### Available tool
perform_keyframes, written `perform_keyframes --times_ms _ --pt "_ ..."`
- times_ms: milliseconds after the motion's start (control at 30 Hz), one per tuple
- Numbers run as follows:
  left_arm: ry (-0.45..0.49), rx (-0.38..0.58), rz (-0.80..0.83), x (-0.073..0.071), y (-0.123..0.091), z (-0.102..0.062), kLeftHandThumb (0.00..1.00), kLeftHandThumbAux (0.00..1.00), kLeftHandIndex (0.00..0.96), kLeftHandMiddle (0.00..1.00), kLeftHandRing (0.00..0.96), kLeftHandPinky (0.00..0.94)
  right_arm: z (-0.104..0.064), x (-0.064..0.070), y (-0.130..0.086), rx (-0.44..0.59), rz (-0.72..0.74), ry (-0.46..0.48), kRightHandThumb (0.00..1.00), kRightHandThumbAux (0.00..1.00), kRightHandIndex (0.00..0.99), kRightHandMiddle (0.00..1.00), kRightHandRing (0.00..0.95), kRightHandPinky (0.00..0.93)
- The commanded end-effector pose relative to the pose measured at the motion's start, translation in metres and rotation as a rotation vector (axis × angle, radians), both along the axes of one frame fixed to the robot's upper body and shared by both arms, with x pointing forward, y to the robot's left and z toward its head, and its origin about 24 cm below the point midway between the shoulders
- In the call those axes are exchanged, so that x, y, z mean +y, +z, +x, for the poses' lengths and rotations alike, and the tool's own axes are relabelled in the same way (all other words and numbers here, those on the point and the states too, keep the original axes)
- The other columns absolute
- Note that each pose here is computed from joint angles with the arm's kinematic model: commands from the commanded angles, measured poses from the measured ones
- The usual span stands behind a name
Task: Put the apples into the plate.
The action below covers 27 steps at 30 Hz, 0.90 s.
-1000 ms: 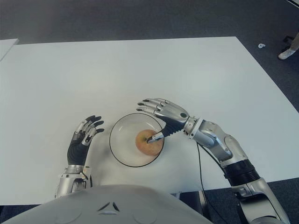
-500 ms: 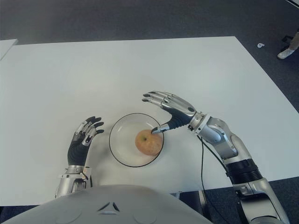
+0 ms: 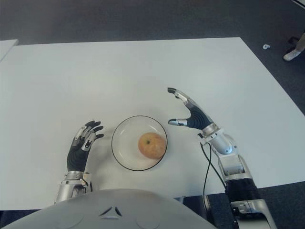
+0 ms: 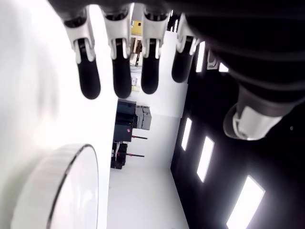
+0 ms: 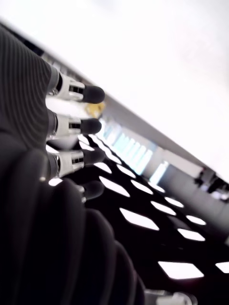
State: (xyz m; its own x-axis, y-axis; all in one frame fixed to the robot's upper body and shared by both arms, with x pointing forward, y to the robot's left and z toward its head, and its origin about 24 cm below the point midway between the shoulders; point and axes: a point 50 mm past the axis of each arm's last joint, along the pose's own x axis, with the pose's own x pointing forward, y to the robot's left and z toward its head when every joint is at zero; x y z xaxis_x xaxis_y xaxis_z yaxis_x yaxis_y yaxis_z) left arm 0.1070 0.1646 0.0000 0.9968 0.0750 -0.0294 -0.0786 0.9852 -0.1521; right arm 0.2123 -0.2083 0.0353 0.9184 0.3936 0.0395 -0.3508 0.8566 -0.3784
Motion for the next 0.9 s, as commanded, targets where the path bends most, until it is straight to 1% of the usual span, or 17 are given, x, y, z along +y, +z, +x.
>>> perform_keyframes --times_ms 33,133,233,400,733,900 --pt "-0.002 0.006 0.001 0.006 0.0 -0.002 0.321 0.531 0.214 0.238 0.266 0.322 -0.001 0.002 -0.003 0.093 0.215 -0.073 0.198 0.487 0.058 0.12 0.128 0.191" --pt "0.011 0.033 -0.001 0.01 0.001 -0.001 0.332 0.536 0.215 0.241 0.27 0.329 -0.01 0.003 0.0 0.137 0.35 -0.15 0.235 0.516 0.082 0.166 0.174 0.239" --pt "0.016 0.047 -0.003 0.012 0.002 0.0 0.346 0.536 0.216 0.243 0.274 0.332 -0.014 0.005 0.001 0.154 0.405 -0.199 0.264 0.535 0.105 0.202 0.208 0.263" --pt "0.01 0.024 -0.004 0.017 0.003 0.001 0.359 0.539 0.22 0.244 0.273 0.33 -0.019 0.007 0.0 0.179 0.449 -0.273 0.279 0.546 0.131 0.226 0.224 0.26" --pt "0.023 0.027 0.013 0.024 0.004 0.003 0.349 0.53 0.222 0.242 0.27 0.324 -0.031 0.003 -0.009 0.201 0.49 -0.343 0.294 0.561 0.167 0.253 0.242 0.26" --pt "0.039 0.042 0.013 0.026 0.004 0.003 0.354 0.532 0.222 0.244 0.274 0.329 -0.036 0.004 -0.018 0.213 0.503 -0.37 0.289 0.571 0.183 0.285 0.269 0.305"
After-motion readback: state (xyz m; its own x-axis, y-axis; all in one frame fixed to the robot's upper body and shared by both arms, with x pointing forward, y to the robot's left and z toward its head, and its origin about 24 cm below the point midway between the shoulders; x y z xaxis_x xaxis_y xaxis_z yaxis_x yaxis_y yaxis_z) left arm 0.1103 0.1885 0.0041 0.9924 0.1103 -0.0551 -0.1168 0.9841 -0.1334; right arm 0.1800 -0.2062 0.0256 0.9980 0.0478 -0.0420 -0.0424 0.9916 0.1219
